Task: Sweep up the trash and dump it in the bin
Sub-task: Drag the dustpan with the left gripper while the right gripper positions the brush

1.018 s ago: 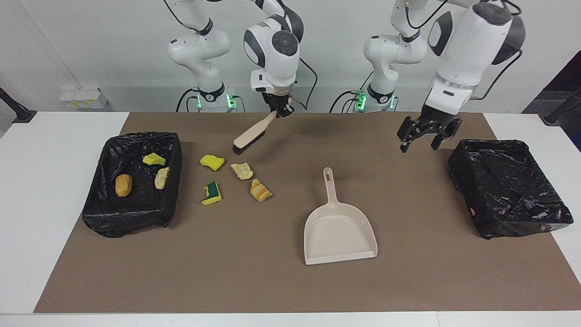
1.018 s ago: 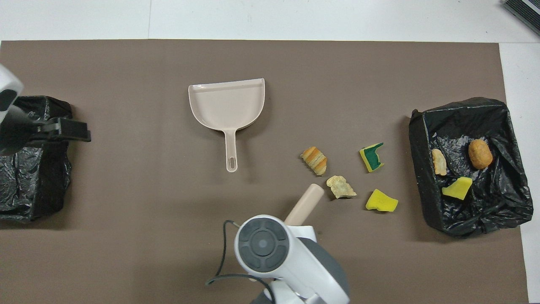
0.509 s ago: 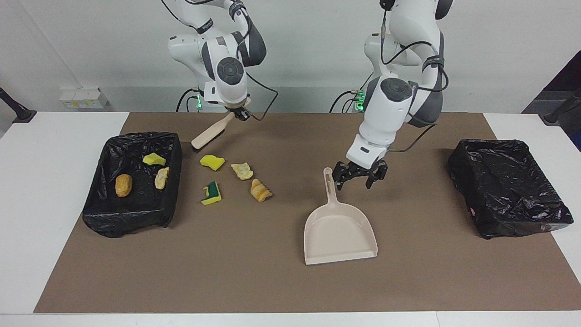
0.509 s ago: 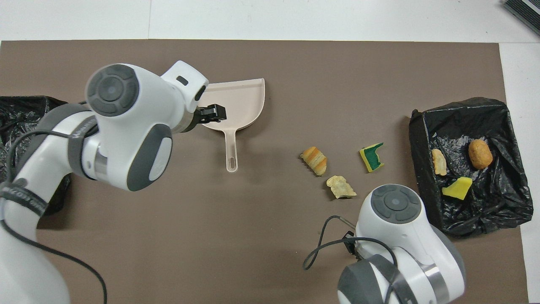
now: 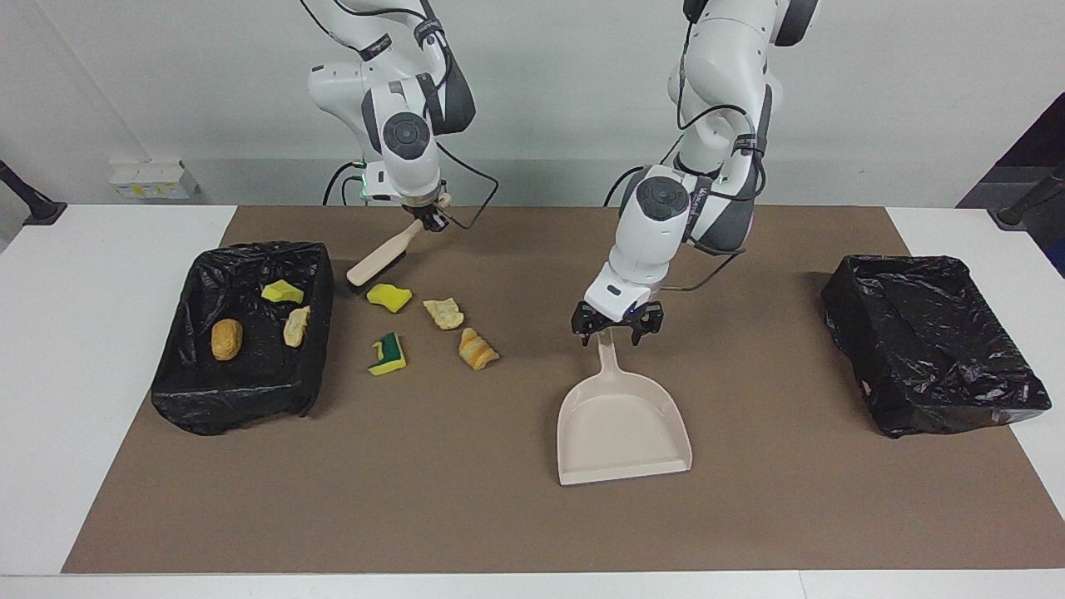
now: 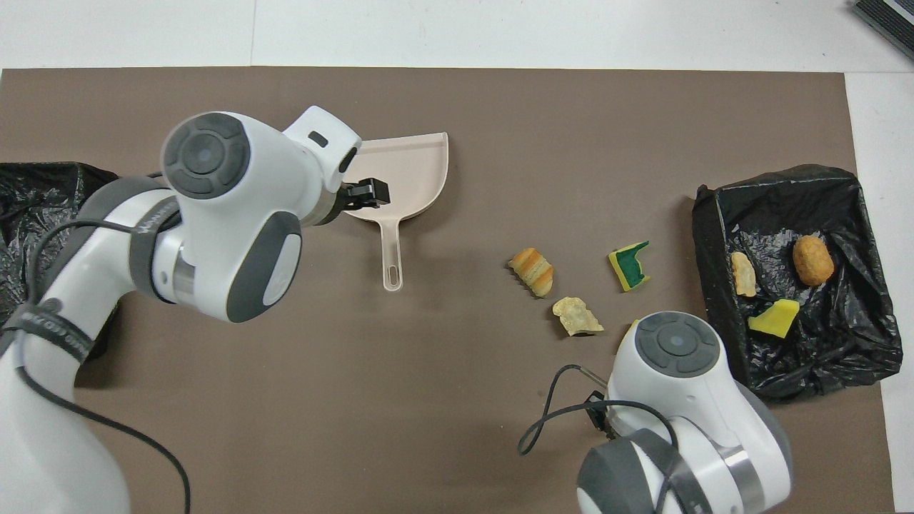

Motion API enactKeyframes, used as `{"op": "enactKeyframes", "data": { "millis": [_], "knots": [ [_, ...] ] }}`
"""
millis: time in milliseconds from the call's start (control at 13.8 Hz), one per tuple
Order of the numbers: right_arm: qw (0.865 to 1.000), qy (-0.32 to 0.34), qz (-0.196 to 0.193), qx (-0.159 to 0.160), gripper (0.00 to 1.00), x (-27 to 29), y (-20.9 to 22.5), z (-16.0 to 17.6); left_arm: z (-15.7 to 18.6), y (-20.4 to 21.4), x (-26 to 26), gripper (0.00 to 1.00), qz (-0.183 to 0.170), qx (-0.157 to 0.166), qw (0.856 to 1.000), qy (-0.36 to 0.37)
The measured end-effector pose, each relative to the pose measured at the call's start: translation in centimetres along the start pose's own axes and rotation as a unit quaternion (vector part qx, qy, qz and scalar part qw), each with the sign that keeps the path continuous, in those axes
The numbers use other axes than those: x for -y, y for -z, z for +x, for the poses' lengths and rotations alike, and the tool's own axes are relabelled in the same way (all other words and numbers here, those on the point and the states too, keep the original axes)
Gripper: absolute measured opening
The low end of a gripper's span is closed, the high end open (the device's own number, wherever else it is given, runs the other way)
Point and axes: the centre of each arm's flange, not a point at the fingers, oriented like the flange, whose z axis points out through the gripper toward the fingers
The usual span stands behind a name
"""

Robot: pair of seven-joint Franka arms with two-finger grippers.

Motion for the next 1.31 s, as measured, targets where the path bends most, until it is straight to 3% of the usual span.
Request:
{"op": "enactKeyframes", "data": {
  "millis": [218, 364, 727, 1018, 1309],
  "knots": [
    [0.999, 0.019, 0.039, -0.015, 0.26, 3.7, -1.0, 0.4, -0.4, -0.7, 0.0, 1.0, 0.0, 0.0, 1.0, -0.002],
    [0.998, 0.027, 0.059, -0.016, 0.26, 6.4, 0.6, 1.2, -0.5, -0.7, -0.2, 0.95, 0.001, 0.0, 1.0, -0.004],
    [0.994, 0.035, 0.103, 0.002, 0.26, 14.4, 4.3, 4.8, -0.4, -0.6, 0.0, 0.34, 0.017, -0.007, 0.999, -0.033],
    [0.993, 0.033, 0.112, 0.021, 0.26, 17.8, 8.1, 7.8, 0.0, -0.4, 0.6, 0.32, 0.05, -0.02, 0.991, -0.124],
    [0.993, 0.031, 0.109, 0.029, 0.26, 16.5, 11.0, 9.9, 0.6, 2.8, 4.3, 0.32, 0.074, 0.019, 0.966, -0.249]
  ]
}}
